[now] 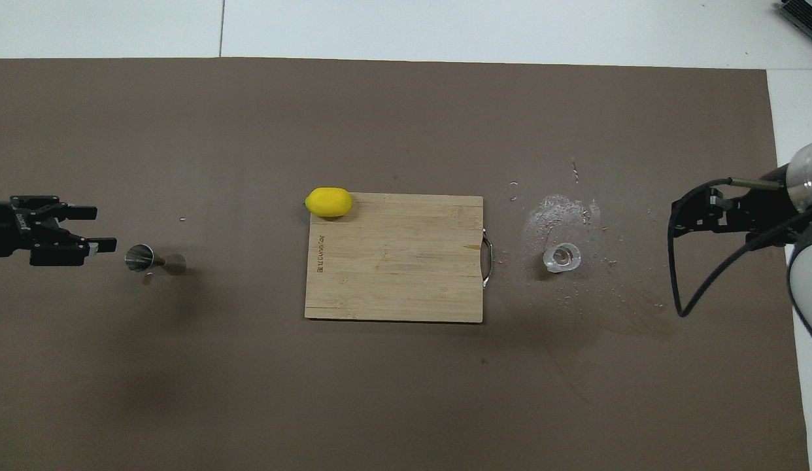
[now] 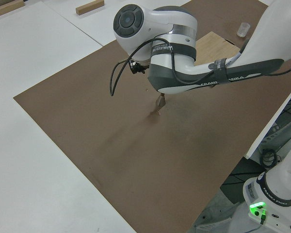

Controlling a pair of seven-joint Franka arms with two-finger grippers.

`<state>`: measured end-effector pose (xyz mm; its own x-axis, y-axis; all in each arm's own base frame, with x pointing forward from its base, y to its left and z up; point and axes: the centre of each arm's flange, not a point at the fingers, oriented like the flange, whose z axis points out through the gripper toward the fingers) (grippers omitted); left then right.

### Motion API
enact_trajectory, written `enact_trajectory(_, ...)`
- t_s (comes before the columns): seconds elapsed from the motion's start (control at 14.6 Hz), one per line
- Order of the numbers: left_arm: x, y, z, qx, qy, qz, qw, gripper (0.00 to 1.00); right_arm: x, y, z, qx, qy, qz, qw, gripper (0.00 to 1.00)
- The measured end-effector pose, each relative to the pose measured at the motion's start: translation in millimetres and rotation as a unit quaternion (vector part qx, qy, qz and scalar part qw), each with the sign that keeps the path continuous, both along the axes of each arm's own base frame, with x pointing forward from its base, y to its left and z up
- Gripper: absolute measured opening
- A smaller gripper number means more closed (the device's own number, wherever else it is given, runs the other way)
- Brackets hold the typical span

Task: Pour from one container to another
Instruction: 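Reach the open left gripper to the small metal cup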

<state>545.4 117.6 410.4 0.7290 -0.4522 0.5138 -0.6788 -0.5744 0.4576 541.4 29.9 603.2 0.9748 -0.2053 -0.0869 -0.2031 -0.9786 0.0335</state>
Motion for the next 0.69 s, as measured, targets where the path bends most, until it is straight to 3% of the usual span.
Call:
enact_trajectory(0.27,-11.6,44.4,-54.1,-0.073,-0.052,-0.084,0.992,1.0,0.0,0.0,0.0,0.0,0.0,0.0,1.0,1.0)
enact_trajectory(0.48,-23.8,70.7,-62.8,-0.105,-0.068,-0.105,0.987,1.0,0.0,0.0,0.0,0.0,0.0,0.0,1.0,1.0)
enact_trajectory(0.69,-25.8,78.4,-73.2,-0.108,-0.156,-0.163,0.968,1.0,0.0,0.0,0.0,0.0,0.0,0.0,1.0,1.0)
